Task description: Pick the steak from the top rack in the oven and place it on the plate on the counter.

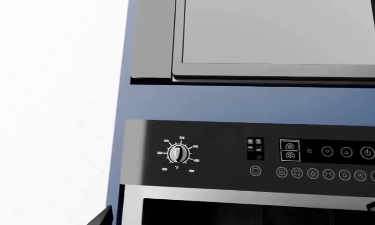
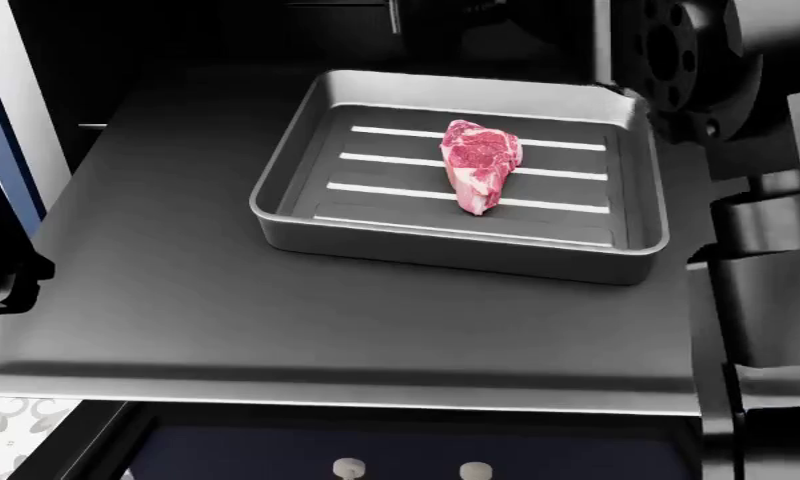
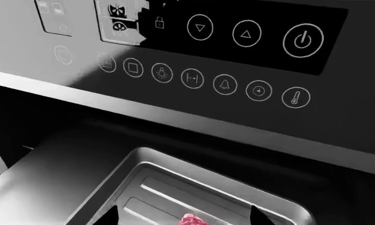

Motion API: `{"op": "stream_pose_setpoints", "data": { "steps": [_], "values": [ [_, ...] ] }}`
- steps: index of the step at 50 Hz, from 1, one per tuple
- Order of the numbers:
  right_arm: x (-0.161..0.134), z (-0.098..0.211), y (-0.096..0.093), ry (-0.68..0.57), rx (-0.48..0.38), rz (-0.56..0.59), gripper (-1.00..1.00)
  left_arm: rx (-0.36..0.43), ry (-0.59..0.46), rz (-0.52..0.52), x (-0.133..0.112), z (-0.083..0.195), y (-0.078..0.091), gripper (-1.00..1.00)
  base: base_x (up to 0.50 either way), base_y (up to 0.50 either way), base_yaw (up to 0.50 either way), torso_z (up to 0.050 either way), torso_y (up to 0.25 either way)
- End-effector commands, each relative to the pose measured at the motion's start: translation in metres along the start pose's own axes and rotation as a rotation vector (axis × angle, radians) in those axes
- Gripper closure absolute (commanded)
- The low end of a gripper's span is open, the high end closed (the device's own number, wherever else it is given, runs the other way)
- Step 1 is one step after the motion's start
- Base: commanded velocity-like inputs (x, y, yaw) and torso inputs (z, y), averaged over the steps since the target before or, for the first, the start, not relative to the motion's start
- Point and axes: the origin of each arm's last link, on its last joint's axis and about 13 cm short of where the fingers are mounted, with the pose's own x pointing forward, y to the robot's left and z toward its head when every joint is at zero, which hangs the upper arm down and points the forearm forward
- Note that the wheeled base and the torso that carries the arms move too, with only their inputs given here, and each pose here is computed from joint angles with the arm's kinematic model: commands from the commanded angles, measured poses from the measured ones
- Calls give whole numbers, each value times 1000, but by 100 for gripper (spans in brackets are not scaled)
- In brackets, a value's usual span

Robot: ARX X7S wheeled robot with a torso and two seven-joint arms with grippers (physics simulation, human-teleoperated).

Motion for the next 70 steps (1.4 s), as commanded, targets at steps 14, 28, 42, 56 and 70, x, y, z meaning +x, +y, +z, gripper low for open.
{"op": "stream_pose_setpoints", "data": {
  "steps": [14,28,42,56,70],
  "values": [
    [10,-44,-9,157,118,-47,-100,-8,20,-25,-2,-8,-7,-100,0,0,0,0,0],
    [23,-57,-6,158,83,-29,-100,-15,13,-26,-6,-8,-7,-100,0,0,0,0,0],
    [32,-56,-13,155,72,-56,-100,-21,17,-20,-7,-11,-6,-100,0,0,0,0,0],
    [47,-62,-5,146,57,-33,-100,-18,20,-22,-7,-12,-6,-100,0,0,0,0,0],
    [42,-68,-1,153,53,-9,-100,-24,22,-26,-10,-13,-8,-100,0,0,0,0,0]
  ]
}}
